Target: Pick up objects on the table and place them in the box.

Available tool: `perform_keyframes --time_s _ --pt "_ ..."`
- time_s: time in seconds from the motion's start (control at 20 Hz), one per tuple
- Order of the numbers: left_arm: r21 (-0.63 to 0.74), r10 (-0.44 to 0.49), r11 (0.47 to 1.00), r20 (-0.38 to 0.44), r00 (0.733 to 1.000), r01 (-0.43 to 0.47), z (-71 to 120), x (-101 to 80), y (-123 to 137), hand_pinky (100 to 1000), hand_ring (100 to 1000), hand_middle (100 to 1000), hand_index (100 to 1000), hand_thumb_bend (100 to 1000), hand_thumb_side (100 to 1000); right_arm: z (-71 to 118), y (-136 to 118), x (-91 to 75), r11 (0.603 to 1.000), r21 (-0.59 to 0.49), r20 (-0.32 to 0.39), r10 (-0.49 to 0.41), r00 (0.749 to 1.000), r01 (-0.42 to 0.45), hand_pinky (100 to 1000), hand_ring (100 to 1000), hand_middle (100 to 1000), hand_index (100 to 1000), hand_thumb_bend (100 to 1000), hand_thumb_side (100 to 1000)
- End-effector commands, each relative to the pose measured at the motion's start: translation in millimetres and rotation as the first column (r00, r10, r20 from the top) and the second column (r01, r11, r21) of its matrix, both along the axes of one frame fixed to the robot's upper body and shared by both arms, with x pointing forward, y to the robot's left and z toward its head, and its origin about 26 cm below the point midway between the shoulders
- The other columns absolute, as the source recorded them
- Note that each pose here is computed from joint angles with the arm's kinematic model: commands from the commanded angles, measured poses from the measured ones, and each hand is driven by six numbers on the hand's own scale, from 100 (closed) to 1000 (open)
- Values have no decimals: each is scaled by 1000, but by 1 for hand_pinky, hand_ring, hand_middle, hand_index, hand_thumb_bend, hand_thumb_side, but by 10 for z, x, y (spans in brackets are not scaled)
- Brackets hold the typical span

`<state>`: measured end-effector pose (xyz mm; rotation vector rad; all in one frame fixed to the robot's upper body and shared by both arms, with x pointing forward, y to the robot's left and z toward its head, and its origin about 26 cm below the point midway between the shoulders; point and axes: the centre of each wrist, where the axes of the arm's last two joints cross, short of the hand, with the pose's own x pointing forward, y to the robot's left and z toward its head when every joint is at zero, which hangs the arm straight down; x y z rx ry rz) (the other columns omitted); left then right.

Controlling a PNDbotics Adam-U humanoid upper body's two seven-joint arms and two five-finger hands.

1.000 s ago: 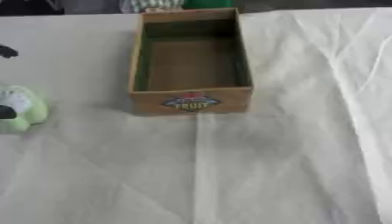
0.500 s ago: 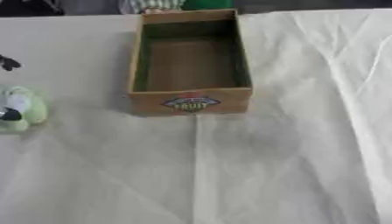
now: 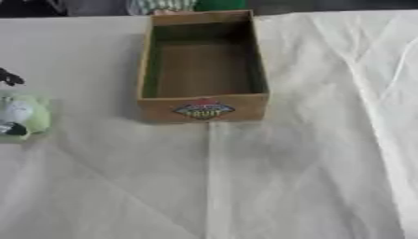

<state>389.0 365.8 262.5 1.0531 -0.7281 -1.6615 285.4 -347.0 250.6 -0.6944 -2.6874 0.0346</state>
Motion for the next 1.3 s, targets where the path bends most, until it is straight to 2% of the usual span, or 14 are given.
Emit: perform_keyframes --time_s 0.05,0.1,0.4,0.6,0.85,0.95,1.05,1.1,1.15,1.2,1.3 --pt "22 19 1000 28 999 -19 75 16 65 674 823 813 1000 672 699 90 0 -27 1000 -22 23 7 1000 -6 844 732 747 887 100 575" --pt "21 16 1000 28 999 -16 63 23 66 662 800 767 1000 674 700 87 -1 -27 1000 -22 23 7 1000 -6 845 732 747 887 100 576" --pt "21 13 1000 9 1000 -13 -11 70 77 619 750 677 964 668 692 82 2 -26 1000 -19 21 8 1000 -8 845 732 746 887 100 576" --pt "20 9 1000 3 1000 -9 -61 88 90 600 725 639 916 653 681 78 0 -27 1000 -16 21 8 1000 -7 846 733 746 888 100 580" --pt "-5 -31 1000 26 999 31 -26 47 53 574 694 612 858 582 661 66 -6 -30 1000 -12 18 3 1000 -3 847 733 746 888 100 576" --pt "-17 -45 999 37 998 46 11 15 36 558 679 612 848 512 641 63 -7 -31 1000 -12 17 3 1000 -3 847 733 746 888 100 576" --pt "-36 -60 997 45 997 62 48 -16 18 544 662 602 835 396 606 60 -8 -31 1000 -10 16 2 1000 -2 848 734 746 889 100 577" --pt "-47 -67 997 52 996 69 71 -32 7 532 649 593 827 310 576 59 -8 -31 1000 -10 16 2 1000 -2 848 734 746 889 100 577" --pt "-57 -73 995 59 996 77 96 -47 -5 526 641 589 824 270 562 58 -8 -32 1000 -10 15 2 1000 -2 848 734 746 889 100 577" --pt "-66 -78 994 66 995 82 116 -59 -15 518 628 584 819 184 541 58 -8 -32 1000 -10 15 2 1000 -2 848 734 746 889 100 577" --pt "-82 -84 992 75 994 91 153 -82 -28 515 619 582 817 100 509 56 -10 -33 1000 -9 14 1 1000 -1 848 734 746 889 100 577"
